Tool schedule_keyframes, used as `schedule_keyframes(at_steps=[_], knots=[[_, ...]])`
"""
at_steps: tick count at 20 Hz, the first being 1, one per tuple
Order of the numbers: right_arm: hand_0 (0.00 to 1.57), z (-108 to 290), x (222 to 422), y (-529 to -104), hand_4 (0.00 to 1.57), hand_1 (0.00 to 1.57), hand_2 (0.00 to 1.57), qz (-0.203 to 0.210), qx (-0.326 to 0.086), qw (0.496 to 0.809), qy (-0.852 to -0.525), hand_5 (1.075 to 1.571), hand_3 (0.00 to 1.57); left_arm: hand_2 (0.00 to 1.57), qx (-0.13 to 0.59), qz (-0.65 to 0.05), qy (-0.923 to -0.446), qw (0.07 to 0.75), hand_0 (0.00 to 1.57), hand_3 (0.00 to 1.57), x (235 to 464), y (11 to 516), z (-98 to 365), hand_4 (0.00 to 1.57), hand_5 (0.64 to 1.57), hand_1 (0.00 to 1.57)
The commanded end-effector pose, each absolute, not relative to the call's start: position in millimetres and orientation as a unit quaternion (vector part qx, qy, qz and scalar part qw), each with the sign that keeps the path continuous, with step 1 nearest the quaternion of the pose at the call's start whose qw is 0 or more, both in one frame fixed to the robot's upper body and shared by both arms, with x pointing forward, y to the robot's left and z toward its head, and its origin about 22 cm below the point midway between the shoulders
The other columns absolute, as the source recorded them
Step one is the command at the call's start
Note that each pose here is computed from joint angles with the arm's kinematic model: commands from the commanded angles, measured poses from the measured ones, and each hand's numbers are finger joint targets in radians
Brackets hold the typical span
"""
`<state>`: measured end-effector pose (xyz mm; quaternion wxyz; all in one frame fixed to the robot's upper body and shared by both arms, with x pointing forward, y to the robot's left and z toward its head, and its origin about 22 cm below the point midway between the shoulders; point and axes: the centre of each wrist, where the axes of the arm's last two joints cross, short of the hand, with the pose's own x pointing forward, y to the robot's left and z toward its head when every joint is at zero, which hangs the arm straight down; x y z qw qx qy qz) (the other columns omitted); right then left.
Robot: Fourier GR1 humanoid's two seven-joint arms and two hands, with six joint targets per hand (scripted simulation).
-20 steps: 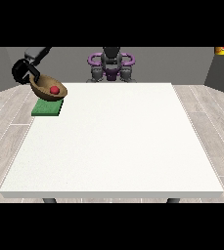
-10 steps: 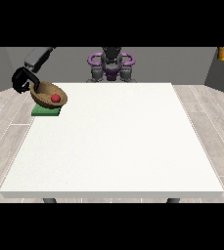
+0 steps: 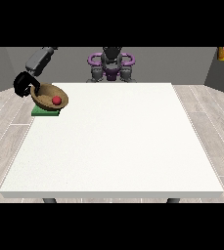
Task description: Pick the cup and pour the ball into the bowl, then pick the bowl and place it on the pad
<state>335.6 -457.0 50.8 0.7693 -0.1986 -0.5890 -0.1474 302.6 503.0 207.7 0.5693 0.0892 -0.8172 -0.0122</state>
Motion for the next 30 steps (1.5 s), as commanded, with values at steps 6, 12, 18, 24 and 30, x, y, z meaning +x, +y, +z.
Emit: schedule_keyframes(at_steps=[6,12,18,24,30], knots=[[1.55,70,319,-498,0.00,1.55,1.51,-0.203,-0.270,0.743,-0.577,1.554,0.93,0.00,0.079,-0.020,-0.822,0.564,0.00,0.00,300,499,217,1.20,1.560,0.00],[1.46,58,343,-453,0.00,1.46,1.41,-0.191,-0.224,0.733,-0.614,1.532,0.83,0.00,0.113,0.009,-0.828,0.548,0.00,0.00,280,541,206,1.19,1.563,0.00],[1.26,86,351,-465,0.11,1.26,1.35,-0.207,-0.263,0.691,-0.640,1.529,0.91,0.00,0.094,-0.011,-0.849,0.519,0.00,0.00,286,533,229,1.19,1.566,0.00],[0.00,69,355,-451,0.00,0.00,0.00,-0.121,-0.241,0.756,-0.596,1.435,0.00,0.00,0.107,-0.014,-0.837,0.537,0.00,0.00,295,517,224,1.21,1.568,0.00],[0.00,100,356,-470,0.00,0.00,0.00,-0.113,-0.262,0.772,-0.568,1.400,0.00,0.00,0.073,-0.022,-0.824,0.561,0.00,0.00,308,496,213,1.19,1.569,0.00]])
